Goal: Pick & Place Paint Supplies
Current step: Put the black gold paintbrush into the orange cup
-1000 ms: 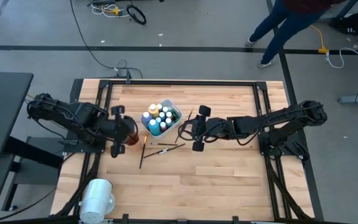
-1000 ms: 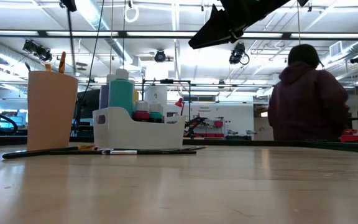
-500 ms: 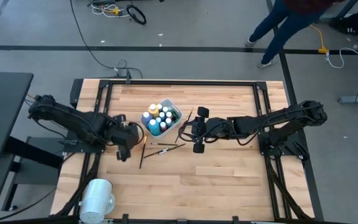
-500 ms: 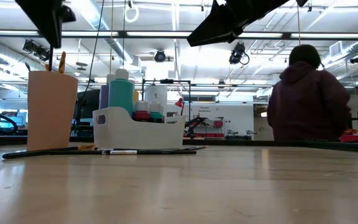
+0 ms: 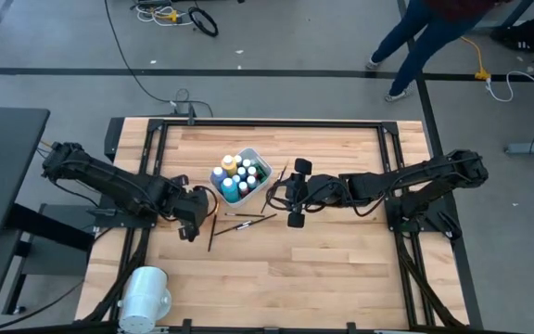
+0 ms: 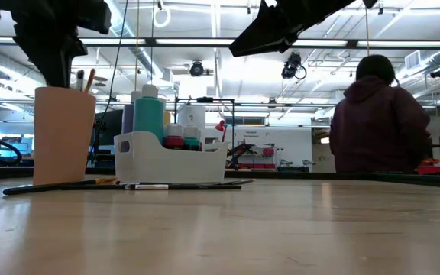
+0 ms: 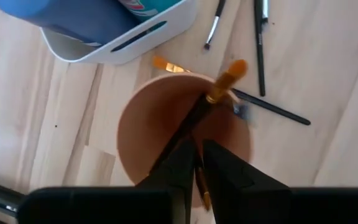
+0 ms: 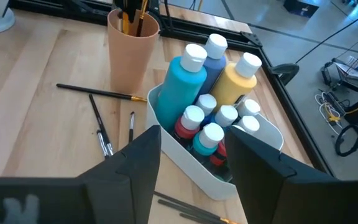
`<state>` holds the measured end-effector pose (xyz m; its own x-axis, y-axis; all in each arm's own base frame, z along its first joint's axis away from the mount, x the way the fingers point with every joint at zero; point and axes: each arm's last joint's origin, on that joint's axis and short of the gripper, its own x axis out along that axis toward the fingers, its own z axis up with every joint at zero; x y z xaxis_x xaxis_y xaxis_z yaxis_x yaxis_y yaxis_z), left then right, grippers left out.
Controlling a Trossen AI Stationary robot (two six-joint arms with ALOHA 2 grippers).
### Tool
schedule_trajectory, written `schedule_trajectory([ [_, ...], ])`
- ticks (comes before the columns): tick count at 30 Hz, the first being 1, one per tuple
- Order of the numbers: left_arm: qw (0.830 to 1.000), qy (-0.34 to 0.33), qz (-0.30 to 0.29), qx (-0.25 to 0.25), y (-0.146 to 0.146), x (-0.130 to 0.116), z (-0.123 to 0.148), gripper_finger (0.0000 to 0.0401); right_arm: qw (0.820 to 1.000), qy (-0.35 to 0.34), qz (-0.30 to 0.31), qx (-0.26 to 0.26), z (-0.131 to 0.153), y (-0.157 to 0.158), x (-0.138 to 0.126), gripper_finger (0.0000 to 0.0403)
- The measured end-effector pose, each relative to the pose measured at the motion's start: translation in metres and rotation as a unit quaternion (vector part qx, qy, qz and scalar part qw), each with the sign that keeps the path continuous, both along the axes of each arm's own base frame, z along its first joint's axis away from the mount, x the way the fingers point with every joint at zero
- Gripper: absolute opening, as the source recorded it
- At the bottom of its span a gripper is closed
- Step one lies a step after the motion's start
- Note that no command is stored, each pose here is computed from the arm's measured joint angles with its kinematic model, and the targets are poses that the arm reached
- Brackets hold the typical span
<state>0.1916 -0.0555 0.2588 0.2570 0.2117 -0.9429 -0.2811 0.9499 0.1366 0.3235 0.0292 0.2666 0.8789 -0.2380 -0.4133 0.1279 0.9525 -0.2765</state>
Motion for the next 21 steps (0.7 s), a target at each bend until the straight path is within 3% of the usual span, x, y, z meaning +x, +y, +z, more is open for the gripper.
schedule_trajectory([
  [12,1.000,-0.004,0.014,0.001,0.0003,0.0000,0.0000,0.0047,1.000,0.000,0.000,-0.001,0.0000,0.0001,0.0000,0.0184],
  [21,1.000,0.003,0.000,-0.009,-0.0005,-0.0003,-0.0003,0.0082,1.000,0.000,0.000,-0.001,0.0000,0.0001,0.0000,0.0184],
])
